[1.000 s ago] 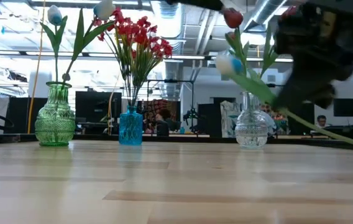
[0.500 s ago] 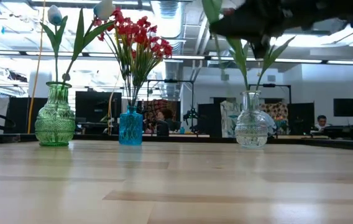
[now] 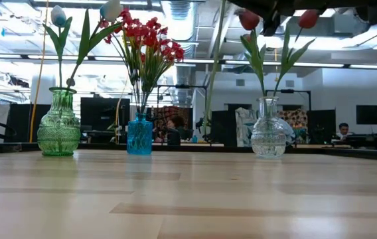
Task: Sort flowers into vase by color
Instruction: Put the white tulip into the green vase
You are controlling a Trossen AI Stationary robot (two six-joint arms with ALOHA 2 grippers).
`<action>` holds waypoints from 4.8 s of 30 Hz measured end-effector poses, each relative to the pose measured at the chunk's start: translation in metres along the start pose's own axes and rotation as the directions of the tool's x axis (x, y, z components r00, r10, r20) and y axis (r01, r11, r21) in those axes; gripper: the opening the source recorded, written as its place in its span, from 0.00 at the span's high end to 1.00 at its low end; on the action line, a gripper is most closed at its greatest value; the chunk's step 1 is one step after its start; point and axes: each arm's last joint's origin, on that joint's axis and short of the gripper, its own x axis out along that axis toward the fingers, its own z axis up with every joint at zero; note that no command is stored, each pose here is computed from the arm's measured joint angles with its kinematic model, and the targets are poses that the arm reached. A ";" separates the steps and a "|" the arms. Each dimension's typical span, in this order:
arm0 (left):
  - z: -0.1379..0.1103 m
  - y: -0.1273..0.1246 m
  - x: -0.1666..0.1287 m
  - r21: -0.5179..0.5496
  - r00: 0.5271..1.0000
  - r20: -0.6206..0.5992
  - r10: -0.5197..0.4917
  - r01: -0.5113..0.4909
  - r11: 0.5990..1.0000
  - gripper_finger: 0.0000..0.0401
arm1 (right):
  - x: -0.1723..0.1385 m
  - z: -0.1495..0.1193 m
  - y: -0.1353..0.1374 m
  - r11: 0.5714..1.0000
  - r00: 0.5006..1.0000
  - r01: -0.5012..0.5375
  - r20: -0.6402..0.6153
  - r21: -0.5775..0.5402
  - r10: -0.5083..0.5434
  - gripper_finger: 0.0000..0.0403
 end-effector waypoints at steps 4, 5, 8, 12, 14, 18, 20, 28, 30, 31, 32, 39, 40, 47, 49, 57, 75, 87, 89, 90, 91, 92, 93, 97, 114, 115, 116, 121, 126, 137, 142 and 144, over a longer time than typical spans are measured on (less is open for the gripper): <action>0.006 0.003 0.006 -0.014 0.998 0.014 -0.067 0.067 0.998 0.35 | 0.000 0.000 0.000 1.000 1.000 0.001 0.004 -0.001 -0.001 0.91; 0.007 0.004 0.007 -0.021 0.997 0.017 -0.075 0.075 0.997 0.35 | 0.000 0.001 0.000 1.000 1.000 0.001 0.006 0.000 -0.001 0.91; 0.011 0.006 0.011 -0.029 0.995 0.028 -0.097 0.098 0.995 0.35 | 0.000 0.002 0.000 1.000 1.000 0.001 0.018 0.006 -0.001 0.91; 0.014 0.008 0.014 -0.016 0.991 0.037 -0.127 0.127 0.992 0.35 | 0.001 0.006 -0.002 1.000 0.998 0.009 0.061 0.007 -0.009 0.91; 0.015 0.009 0.015 -0.008 0.992 0.044 -0.121 0.122 0.993 0.35 | 0.001 0.008 -0.004 1.000 0.997 0.016 0.075 0.011 -0.016 0.91; 0.019 0.012 0.018 0.016 0.990 0.069 -0.124 0.124 0.992 0.35 | 0.005 0.015 -0.004 1.000 0.995 0.021 0.095 0.020 -0.022 0.91; 0.020 0.013 0.019 0.029 0.988 0.076 -0.135 0.133 0.991 0.36 | 0.007 0.019 -0.003 1.000 0.994 0.012 0.108 0.022 -0.014 0.91; 0.021 0.016 0.022 0.031 0.989 0.073 -0.126 0.124 0.992 0.55 | 0.011 0.029 0.000 1.000 0.992 -0.001 0.129 -0.011 0.002 0.91; 0.021 0.016 0.022 0.031 0.990 0.075 -0.122 0.120 0.992 0.62 | 0.011 0.030 0.000 1.000 0.992 -0.001 0.127 -0.011 0.003 0.91; 0.021 0.016 0.022 0.029 0.990 0.077 -0.118 0.116 0.993 0.66 | 0.011 0.030 0.000 1.000 0.992 -0.001 0.127 -0.011 0.003 0.91; 0.021 0.016 0.022 0.028 0.990 0.079 -0.113 0.111 0.993 0.69 | 0.012 0.031 0.000 1.000 0.992 -0.001 0.125 -0.012 0.002 0.91; 0.023 0.016 0.021 0.073 0.989 0.101 -0.106 0.098 0.992 0.91 | 0.012 0.029 0.000 1.000 0.995 -0.002 0.102 -0.023 0.004 0.91; 0.023 0.016 0.021 0.077 0.989 0.100 -0.105 0.098 0.992 0.94 | 0.012 0.028 0.000 1.000 0.995 -0.002 0.102 -0.023 0.004 0.90; 0.023 0.016 0.021 0.077 0.989 0.097 -0.107 0.100 0.992 0.98 | 0.012 0.028 0.000 1.000 0.995 -0.003 0.099 -0.023 0.005 0.86; 0.023 0.016 0.021 0.078 0.990 0.095 -0.107 0.099 0.992 0.98 | 0.013 0.028 -0.001 1.000 0.995 -0.003 0.096 -0.025 0.006 0.84; 0.023 0.016 0.013 0.096 0.990 0.085 -0.116 0.108 0.989 1.00 | 0.016 0.027 -0.009 1.000 0.996 0.002 0.092 0.008 -0.003 0.67; 0.036 0.074 -0.119 0.051 0.995 0.096 0.024 -0.029 0.998 1.00 | -0.036 0.070 -0.026 0.998 0.997 -0.021 -0.078 -0.060 0.017 0.41; 0.003 0.104 -0.171 0.049 0.950 0.176 0.257 -0.269 0.962 1.00 | -0.037 0.067 -0.026 0.997 0.994 -0.025 -0.112 -0.076 0.016 0.42; -0.002 0.110 -0.172 0.045 0.945 0.172 0.279 -0.290 0.956 1.00 | -0.038 0.067 -0.026 0.997 0.993 -0.024 -0.114 -0.070 0.016 0.42; -0.004 0.113 -0.172 0.039 0.941 0.173 0.290 -0.301 0.953 1.00 | -0.038 0.067 -0.026 0.998 0.993 -0.024 -0.117 -0.065 0.016 0.42; -0.005 0.116 -0.173 0.028 0.938 0.173 0.300 -0.309 0.951 1.00 | -0.038 0.066 -0.026 0.998 0.993 -0.024 -0.120 -0.065 0.016 0.42; -0.008 0.117 -0.173 0.019 0.934 0.179 0.310 -0.318 0.948 1.00 | -0.038 0.066 -0.026 0.998 0.992 -0.024 -0.121 -0.066 0.016 0.42; -0.011 0.120 -0.172 0.020 0.929 0.185 0.320 -0.329 0.944 1.00 | -0.038 0.066 -0.026 0.997 0.992 -0.025 -0.124 -0.068 0.016 0.42; -0.023 0.125 -0.170 0.006 0.919 0.199 0.340 -0.348 0.937 1.00 | -0.038 0.065 -0.026 0.997 0.990 -0.026 -0.137 -0.073 0.015 0.42; -0.064 0.159 -0.170 -0.044 0.896 0.253 0.364 -0.366 0.930 1.00 | -0.038 0.065 -0.026 0.997 0.991 -0.025 -0.136 -0.070 0.015 0.42; -0.063 0.162 -0.171 -0.061 0.895 0.257 0.365 -0.362 0.930 1.00 | -0.038 0.065 -0.026 0.997 0.991 -0.025 -0.136 -0.070 0.015 0.42; -0.063 0.164 -0.172 -0.072 0.895 0.258 0.364 -0.358 0.931 1.00 | -0.038 0.065 -0.026 0.997 0.991 -0.025 -0.136 -0.069 0.015 0.42; -0.061 0.172 -0.176 -0.113 0.896 0.257 0.361 -0.343 0.932 1.00 | -0.038 0.065 -0.026 0.997 0.991 -0.025 -0.136 -0.070 0.015 0.42; -0.061 0.179 -0.180 -0.113 0.897 0.257 0.359 -0.341 0.933 1.00 | -0.038 0.065 -0.026 0.997 0.991 -0.025 -0.136 -0.070 0.015 0.42; -0.061 0.191 -0.185 -0.122 0.921 0.204 0.332 -0.313 0.942 1.00 | -0.038 0.065 -0.026 0.997 0.991 -0.025 -0.136 -0.071 0.015 0.42; -0.063 0.188 -0.183 -0.116 0.943 0.139 0.304 -0.289 0.950 1.00 | -0.038 0.065 -0.026 0.997 0.991 -0.025 -0.136 -0.073 0.015 0.42; -0.064 0.187 -0.183 -0.120 0.948 0.121 0.296 -0.282 0.952 1.00 | -0.038 0.065 -0.026 0.997 0.991 -0.025 -0.136 -0.073 0.015 0.42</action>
